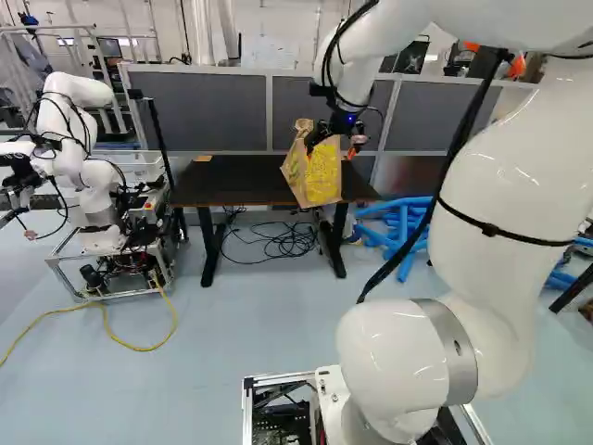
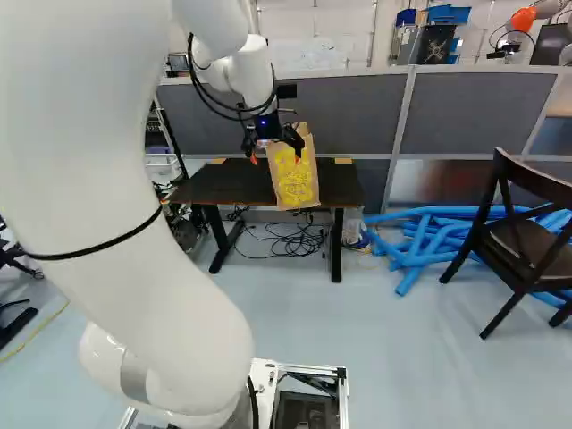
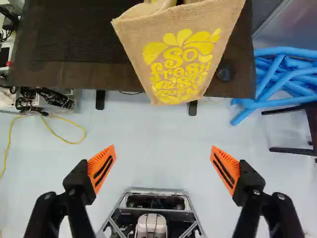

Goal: Pick up the bag on the ground and place it on the table

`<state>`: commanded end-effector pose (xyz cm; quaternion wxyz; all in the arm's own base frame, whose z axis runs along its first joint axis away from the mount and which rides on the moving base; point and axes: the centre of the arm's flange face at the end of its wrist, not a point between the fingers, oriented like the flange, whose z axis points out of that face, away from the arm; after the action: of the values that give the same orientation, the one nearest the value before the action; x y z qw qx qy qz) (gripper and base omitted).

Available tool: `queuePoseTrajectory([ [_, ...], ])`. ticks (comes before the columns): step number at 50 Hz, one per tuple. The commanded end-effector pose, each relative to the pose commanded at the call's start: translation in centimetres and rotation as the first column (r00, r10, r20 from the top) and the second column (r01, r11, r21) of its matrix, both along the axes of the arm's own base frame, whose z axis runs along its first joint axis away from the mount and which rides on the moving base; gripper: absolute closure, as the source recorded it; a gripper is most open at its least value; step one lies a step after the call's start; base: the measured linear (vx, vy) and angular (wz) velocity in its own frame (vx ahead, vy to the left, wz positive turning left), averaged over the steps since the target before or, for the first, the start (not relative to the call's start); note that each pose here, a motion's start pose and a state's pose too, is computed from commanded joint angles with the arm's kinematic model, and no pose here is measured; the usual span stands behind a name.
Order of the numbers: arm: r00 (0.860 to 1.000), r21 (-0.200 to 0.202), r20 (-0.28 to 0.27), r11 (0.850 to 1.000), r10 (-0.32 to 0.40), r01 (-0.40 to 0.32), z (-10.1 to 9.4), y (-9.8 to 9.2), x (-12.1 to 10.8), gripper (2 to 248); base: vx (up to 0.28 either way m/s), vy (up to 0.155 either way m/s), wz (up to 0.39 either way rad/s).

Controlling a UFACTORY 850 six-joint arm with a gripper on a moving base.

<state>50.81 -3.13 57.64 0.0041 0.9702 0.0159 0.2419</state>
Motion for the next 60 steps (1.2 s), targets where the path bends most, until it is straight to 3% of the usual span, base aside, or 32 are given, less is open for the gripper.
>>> queuePoseTrajectory([
  [14,0.996,-0.008,0.093,1.000,-0.011,0.012,-3.0,0.4,-1.9,3,0.000,0.000,0.000],
  [28,0.981,-0.013,0.195,1.000,-0.019,0.022,-6.3,0.9,-4.3,3,0.000,0.000,0.000],
  [42,0.955,-0.013,0.296,1.000,-0.024,0.029,-9.5,1.4,-7.2,3,0.000,0.000,0.000],
  [60,0.911,-0.008,0.412,0.999,-0.026,0.032,-13.0,1.9,-11.1,3,0.000,0.000,0.000],
])
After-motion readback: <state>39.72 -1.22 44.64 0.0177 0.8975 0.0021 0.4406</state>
